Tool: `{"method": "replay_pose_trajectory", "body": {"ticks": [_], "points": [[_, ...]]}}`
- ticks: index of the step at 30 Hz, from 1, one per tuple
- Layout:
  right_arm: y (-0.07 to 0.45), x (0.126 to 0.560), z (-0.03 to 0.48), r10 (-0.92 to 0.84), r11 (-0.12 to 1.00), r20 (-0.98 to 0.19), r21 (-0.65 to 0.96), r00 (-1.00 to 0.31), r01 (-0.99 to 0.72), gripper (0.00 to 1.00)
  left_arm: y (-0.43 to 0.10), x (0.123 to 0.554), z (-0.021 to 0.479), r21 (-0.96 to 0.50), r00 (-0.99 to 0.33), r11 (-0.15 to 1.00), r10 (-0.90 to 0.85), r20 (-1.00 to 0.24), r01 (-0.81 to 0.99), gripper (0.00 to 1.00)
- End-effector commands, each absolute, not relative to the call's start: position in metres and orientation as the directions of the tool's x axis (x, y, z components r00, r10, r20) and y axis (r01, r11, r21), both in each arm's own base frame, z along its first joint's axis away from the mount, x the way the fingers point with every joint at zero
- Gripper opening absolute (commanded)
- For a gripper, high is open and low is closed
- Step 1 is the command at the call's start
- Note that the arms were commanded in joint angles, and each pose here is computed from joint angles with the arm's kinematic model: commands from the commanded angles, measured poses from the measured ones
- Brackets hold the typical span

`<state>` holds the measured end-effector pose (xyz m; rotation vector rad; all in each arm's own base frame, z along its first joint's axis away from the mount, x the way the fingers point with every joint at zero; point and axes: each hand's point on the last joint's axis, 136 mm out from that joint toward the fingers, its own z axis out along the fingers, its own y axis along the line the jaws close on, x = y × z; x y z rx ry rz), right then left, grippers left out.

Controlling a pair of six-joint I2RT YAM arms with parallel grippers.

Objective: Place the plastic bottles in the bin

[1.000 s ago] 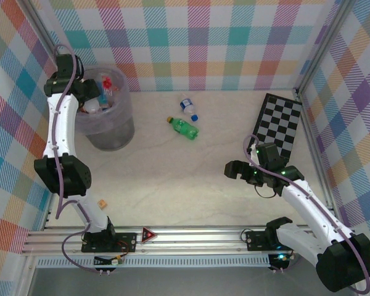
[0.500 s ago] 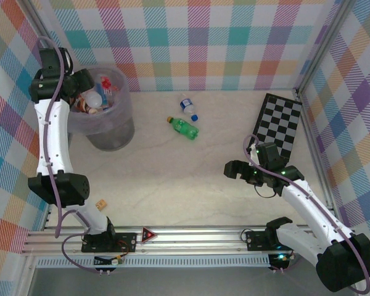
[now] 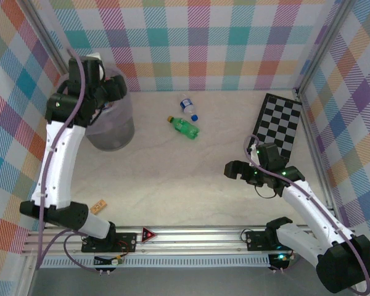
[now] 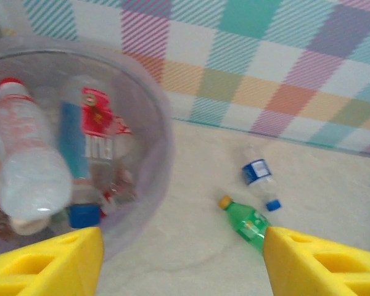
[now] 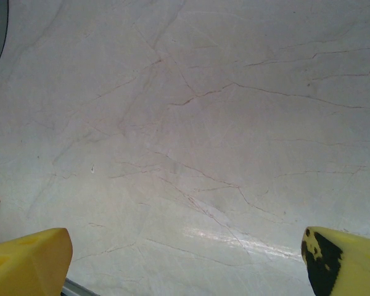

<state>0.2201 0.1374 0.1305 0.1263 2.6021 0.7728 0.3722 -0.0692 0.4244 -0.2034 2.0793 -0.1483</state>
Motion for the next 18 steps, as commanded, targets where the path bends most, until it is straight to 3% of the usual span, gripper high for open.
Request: {"method": "replay_pose_trajectory", "body": {"ticks": [1,7,12,18], "points": [[0.134,0.223,0.139,0.215,0.845,-0.387,0.534,-0.896,-0.028,0.95,-0.095,0.368,0.421,-0.236,-0.452,0.969,-0.245,-0.858,-0.078,0.68],[0.134,0.224,0.143,0.218,0.843,-0.393,0.537,-0.893,-0.03,0.95,-0.165,0.378,0.366,-0.321,-0.527,0.947,-0.288,-0.8,-0.03,0.71],[0.131,0.222,0.144,0.221,0.848,-0.4,0.529,-0.89,-0.027,0.95,-0.213,0.406,0.301,-0.524,-0.577,0.848,-0.469,-0.669,-0.082,0.74],[0.129,0.216,0.144,0.219,0.851,-0.4,0.525,-0.89,-0.026,0.96,-0.245,0.44,0.234,-0.589,-0.624,0.786,-0.558,-0.547,-0.187,0.78]]}}
